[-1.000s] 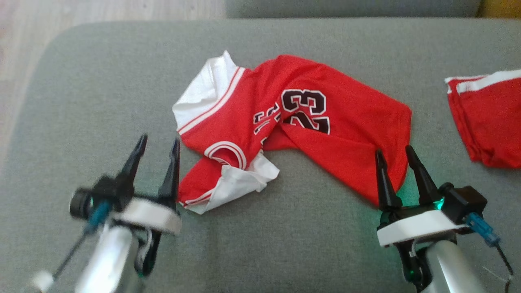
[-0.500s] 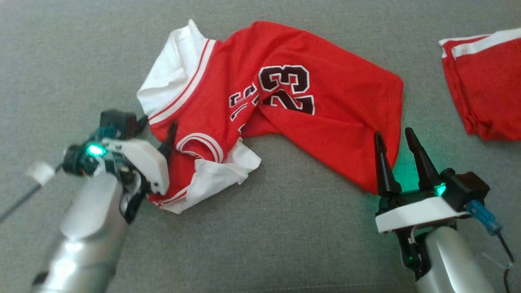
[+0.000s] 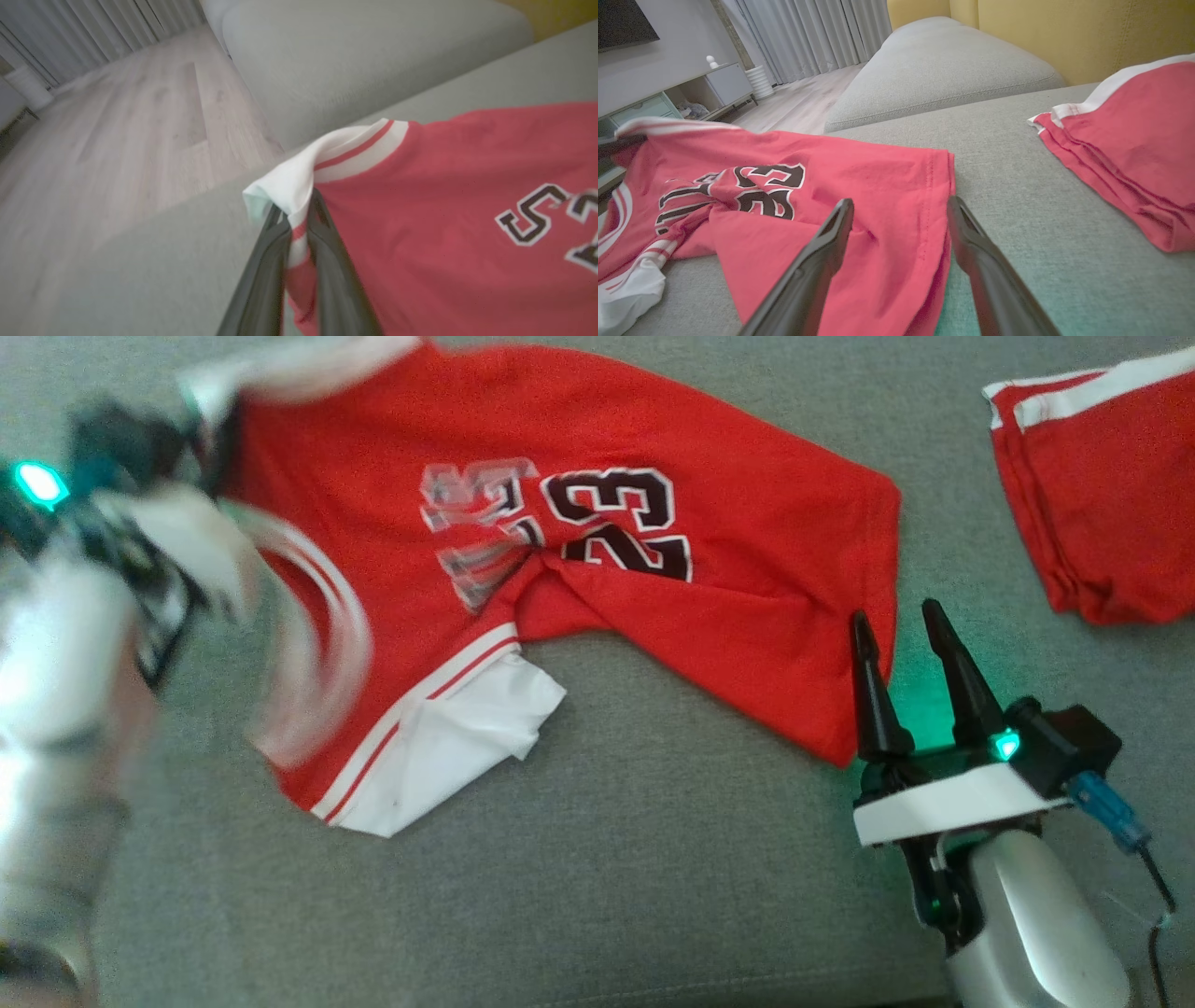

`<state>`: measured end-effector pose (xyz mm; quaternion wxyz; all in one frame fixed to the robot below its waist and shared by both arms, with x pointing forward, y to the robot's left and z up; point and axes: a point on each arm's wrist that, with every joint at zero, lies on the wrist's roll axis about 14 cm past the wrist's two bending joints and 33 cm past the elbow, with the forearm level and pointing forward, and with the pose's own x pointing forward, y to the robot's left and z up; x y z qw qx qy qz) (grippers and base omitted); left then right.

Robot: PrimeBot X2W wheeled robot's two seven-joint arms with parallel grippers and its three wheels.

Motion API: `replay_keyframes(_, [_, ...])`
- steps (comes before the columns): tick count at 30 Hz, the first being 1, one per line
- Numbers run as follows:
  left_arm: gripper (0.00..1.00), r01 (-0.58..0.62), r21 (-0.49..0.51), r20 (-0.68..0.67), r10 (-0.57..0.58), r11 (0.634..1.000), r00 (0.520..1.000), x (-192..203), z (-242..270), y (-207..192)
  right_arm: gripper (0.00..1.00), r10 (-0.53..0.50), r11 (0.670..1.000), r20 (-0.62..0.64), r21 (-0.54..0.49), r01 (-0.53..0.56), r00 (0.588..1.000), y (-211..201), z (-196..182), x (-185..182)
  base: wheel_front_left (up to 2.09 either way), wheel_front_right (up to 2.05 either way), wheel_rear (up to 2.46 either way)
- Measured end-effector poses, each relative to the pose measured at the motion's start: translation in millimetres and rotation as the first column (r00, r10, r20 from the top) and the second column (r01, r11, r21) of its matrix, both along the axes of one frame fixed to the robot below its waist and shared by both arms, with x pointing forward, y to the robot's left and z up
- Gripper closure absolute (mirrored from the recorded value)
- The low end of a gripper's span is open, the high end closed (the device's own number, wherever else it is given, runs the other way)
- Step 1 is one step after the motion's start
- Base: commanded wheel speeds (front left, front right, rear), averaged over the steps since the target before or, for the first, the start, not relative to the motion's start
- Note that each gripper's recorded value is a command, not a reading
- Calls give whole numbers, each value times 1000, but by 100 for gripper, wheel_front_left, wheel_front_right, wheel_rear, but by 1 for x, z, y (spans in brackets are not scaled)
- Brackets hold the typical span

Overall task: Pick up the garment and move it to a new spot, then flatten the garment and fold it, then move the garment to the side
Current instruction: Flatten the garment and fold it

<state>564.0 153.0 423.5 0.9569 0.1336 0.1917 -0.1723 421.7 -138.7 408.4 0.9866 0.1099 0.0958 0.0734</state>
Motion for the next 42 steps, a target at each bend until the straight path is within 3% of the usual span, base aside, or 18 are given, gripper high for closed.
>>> replay_keyframes(4, [100, 1, 35, 159, -7, 999, 987, 48, 51, 2, 0, -14, 1000, 3, 3, 14, 1000, -5, 0, 5, 0, 0, 0])
replay_keyframes(8, [100, -36, 80, 248, 16, 996, 969, 75, 68, 10, 0, -29, 1000, -12, 3, 29, 1000, -10, -5, 5, 0, 0, 0])
replay_keyframes(9, [89, -58, 84, 273, 33, 995, 961, 80, 71, 14, 0, -32, 999, -14, 3, 32, 999, -11, -6, 5, 0, 0, 0])
replay_keyframes(10, [0, -81, 84, 292, 53, 993, 955, 86, 74, 17, 0, -32, 999, -15, 2, 33, 999, -12, -7, 6, 0, 0, 0])
replay_keyframes(15, [0, -104, 49, 331, 82, 993, 940, 97, 77, 15, 0, -36, 999, -28, -1, 36, 999, -14, -11, 5, 0, 0, 0])
replay_keyframes(22, [0, -51, -15, 311, 53, 999, 949, 71, 68, -1, 0, -21, 1000, 0, 1, 21, 1000, -8, -2, 9, 0, 0, 0])
replay_keyframes(31, [0, -53, -163, 239, 92, 985, 967, -14, 47, -11, 0, 11, 1000, 86, 3, -11, 996, 5, 31, 12, 0, 0, 0])
replay_keyframes(42, [0, -232, -287, 197, 294, 929, 935, -137, 29, 16, 0, 66, 998, 110, 10, -68, 992, 27, 45, -6, 0, 0, 0])
